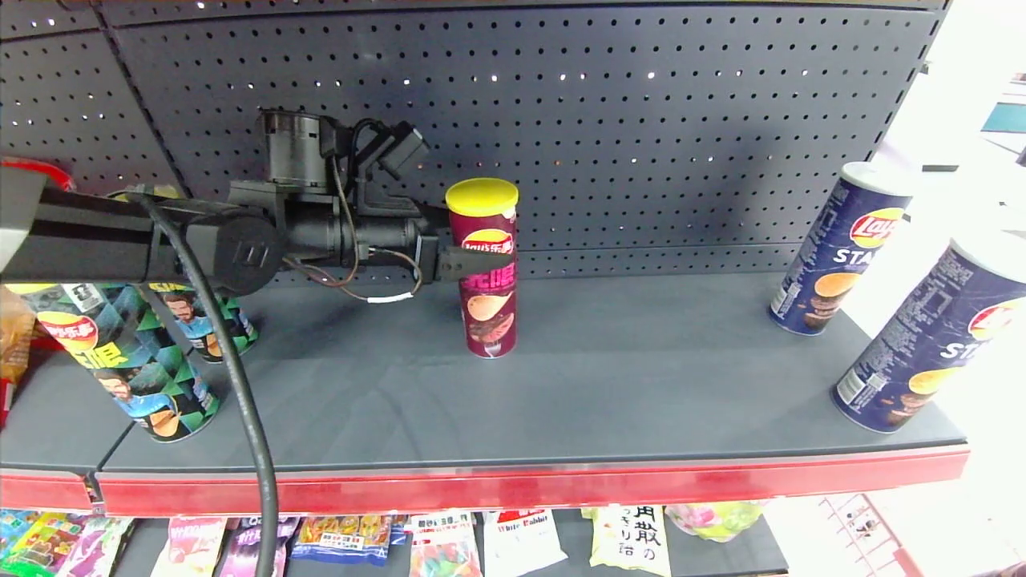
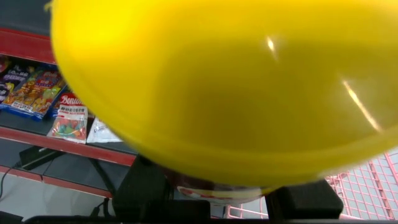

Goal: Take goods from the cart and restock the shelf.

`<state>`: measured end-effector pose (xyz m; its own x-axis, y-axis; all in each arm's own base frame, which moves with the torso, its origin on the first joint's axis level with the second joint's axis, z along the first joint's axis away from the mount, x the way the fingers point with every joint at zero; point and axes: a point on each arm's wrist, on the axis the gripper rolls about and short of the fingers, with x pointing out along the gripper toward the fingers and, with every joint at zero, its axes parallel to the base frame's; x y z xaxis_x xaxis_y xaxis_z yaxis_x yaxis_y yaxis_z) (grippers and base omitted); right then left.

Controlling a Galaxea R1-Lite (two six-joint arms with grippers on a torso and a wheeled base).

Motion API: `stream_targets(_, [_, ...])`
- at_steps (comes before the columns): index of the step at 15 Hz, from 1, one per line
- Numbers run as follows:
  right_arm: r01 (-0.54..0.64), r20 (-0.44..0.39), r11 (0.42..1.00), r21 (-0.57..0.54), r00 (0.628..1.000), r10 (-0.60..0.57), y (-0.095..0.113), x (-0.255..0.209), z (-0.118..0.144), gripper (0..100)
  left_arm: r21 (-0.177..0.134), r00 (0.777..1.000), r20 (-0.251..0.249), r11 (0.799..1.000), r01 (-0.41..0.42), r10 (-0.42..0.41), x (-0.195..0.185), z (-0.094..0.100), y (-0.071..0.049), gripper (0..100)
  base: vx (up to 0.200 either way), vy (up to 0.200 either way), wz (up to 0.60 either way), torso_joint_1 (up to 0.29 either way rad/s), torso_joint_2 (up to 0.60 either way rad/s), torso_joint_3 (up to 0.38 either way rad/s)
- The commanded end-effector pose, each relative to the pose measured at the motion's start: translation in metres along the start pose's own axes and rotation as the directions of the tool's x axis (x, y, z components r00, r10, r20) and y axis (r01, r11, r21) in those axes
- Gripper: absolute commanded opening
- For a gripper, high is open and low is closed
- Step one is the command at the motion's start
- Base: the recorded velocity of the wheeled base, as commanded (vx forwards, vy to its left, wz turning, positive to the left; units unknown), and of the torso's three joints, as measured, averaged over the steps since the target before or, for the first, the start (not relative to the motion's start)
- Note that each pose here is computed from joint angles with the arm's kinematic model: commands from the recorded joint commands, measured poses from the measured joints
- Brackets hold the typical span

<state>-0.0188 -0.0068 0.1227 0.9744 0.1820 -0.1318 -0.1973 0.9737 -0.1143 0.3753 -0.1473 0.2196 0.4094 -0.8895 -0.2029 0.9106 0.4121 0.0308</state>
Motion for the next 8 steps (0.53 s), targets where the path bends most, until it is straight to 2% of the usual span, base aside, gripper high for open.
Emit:
stream_targets(1, [-0.001, -0.002, 1.0, -0.001, 1.0, 0.001, 0.0, 0.0, 0.001, 0, -0.003, 1.0, -0.001, 1.0, 0.007, -0.007, 0.006, -0.003, 0.005, 100, 0.0, 0.0, 0.0, 0.0, 0.0, 0.0])
stream_targets(5, [0.0, -0.007, 1.0, -0.001, 1.0, 0.0, 0.0, 0.001, 0.0, 0, -0.007, 0.999, -0.003, 0.999, 0.035, -0.035, 0.012, -0.006, 0.003, 100, 0.0, 0.0, 0.0, 0.0, 0.0, 0.0])
stream_targets(8, [0.001, -0.007, 1.0, 0.001, 1.0, 0.0, 0.0, 0.001, 0.0, 0, -0.015, 0.999, -0.01, 0.999, 0.041, -0.042, 0.019, -0.013, 0.007, 100, 0.0, 0.0, 0.0, 0.0, 0.0, 0.0])
